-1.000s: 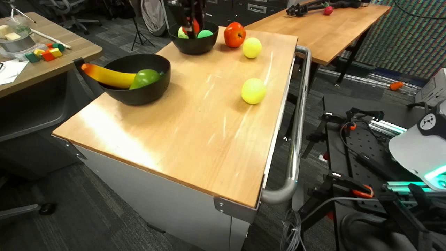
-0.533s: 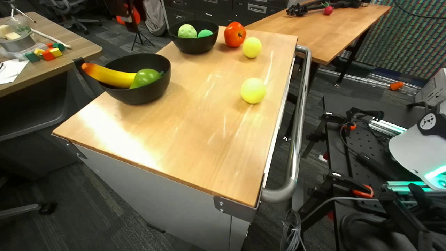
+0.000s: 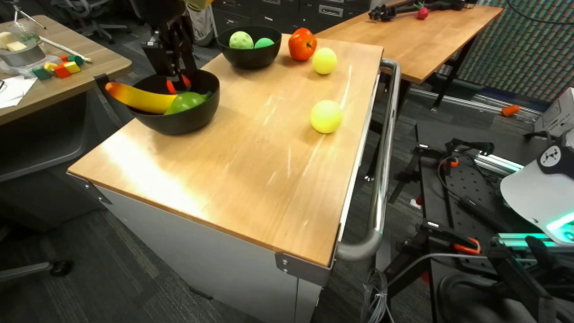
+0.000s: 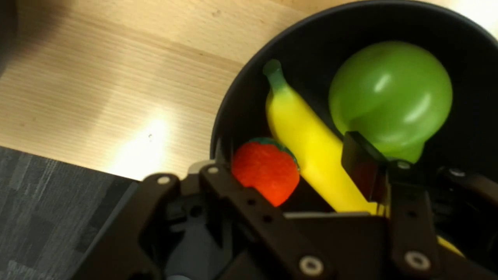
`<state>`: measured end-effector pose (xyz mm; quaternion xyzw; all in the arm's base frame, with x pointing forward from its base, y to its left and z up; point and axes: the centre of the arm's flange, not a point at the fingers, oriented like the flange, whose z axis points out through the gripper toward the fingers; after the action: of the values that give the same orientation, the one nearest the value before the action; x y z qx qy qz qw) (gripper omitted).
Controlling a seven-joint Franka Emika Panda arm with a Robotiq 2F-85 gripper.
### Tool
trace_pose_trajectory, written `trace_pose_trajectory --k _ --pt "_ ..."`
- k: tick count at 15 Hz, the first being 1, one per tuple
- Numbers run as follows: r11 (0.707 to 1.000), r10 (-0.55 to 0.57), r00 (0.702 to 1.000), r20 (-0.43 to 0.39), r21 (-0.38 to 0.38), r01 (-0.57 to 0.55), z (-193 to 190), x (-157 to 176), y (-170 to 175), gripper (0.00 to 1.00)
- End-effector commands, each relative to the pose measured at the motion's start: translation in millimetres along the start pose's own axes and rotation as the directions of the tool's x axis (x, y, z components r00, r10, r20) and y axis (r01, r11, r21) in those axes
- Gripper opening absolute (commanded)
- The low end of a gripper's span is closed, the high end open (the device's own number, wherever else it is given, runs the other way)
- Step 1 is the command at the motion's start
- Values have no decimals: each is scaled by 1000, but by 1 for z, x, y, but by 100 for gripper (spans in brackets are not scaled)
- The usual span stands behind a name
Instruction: Put the fruits in the bowls one by one then move the apple to the left
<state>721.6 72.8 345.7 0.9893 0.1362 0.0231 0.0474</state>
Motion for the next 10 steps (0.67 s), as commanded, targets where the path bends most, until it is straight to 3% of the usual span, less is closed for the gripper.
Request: trace_pose_trajectory --k 1,6,10 --pt "995 3 1000 -1 95 -3 -68 -6 21 100" --pt "989 87 996 -32 123 -82 -166 -75 37 100" --pt "970 176 982 74 158 -186 -178 -155 37 100"
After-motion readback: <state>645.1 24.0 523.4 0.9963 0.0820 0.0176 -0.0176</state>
